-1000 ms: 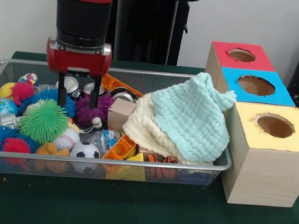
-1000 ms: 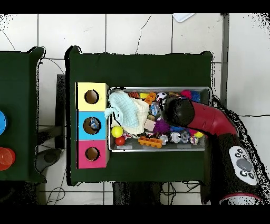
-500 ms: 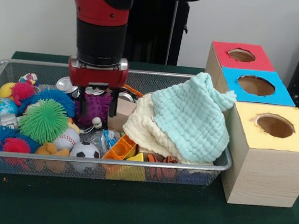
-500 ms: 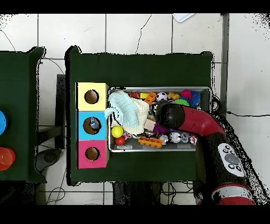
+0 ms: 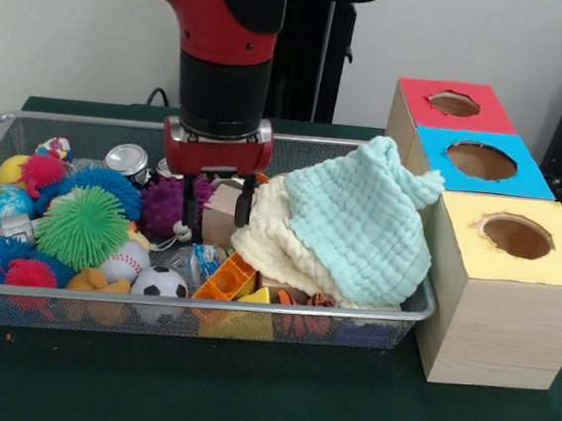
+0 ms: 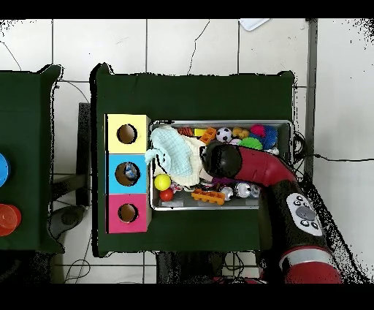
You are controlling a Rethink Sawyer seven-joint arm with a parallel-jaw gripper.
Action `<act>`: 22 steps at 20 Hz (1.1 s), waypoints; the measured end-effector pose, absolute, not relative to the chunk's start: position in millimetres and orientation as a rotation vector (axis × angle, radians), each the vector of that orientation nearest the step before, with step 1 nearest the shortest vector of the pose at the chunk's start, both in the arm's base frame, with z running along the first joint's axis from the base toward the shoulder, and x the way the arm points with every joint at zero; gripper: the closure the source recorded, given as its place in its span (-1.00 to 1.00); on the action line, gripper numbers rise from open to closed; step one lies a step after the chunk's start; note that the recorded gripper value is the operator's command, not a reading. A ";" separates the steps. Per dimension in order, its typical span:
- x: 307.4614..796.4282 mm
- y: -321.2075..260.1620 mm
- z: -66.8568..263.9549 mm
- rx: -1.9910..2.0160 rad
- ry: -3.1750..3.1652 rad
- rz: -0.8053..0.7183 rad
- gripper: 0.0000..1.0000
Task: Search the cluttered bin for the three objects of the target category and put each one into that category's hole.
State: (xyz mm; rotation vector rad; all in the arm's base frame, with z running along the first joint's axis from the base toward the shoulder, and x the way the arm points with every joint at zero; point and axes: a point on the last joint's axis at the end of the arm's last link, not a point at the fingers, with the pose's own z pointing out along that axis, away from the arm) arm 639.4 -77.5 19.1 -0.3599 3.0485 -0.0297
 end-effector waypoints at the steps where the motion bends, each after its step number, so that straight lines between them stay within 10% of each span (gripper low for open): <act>1: 639.5 -77.6 13.0 -0.358 3.045 -0.028 -1.00; 17: 624.9 -67.9 -27.9 -0.377 3.059 -0.032 -1.00; 18: 625.1 -65.3 -28.6 -0.385 3.059 -0.033 1.00; 22: 624.3 -62.4 -30.6 -0.391 3.062 -0.030 1.00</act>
